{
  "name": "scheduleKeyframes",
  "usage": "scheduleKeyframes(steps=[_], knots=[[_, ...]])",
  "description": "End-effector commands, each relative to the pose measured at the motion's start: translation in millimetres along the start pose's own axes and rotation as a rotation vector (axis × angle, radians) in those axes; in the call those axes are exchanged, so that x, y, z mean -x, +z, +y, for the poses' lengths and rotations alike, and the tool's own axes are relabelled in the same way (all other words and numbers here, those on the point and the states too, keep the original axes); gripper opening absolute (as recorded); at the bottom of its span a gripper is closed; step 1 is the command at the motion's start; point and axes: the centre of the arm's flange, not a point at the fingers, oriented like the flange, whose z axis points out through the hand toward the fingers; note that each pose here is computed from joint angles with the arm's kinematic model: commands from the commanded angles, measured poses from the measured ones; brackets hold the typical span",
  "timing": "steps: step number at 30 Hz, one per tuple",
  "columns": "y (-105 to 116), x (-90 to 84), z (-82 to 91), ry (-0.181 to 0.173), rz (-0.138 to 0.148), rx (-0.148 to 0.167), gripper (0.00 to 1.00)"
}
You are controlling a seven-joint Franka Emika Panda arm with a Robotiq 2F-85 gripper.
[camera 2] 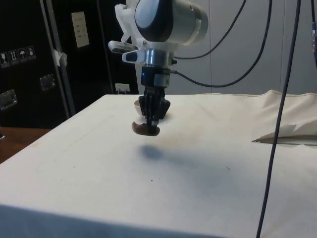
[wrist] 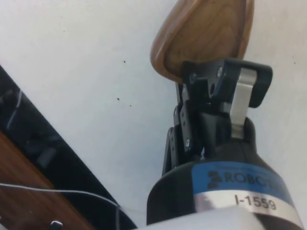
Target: Pour the coffee beans from the cup into the bowl.
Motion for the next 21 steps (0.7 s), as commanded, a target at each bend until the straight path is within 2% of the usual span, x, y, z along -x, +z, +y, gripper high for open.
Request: scheduleKeyframes(steps=[1,3,4,5,12,13,14,21], knots=[[2.7,1.9,-0.3,0.004,-0.019,0.021,0.0],[2.6,1.9,0.3,0.008,-0.024,0.026,0.0],[0.2,-0.7,0.0,0.003,-0.009,0.008,0.0],[2.9,1.8,0.5,0.01,-0.027,0.028,0.0],[4.2,0.3,3.5,0.043,-0.033,0.041,0.0],[1.4,-1.2,1.8,0.036,-0.022,0.027,0.0],[5.2,0.0,4.0,0.054,-0.031,0.044,0.0],[9.0,0.4,5.6,0.101,-0.029,0.047,0.0]])
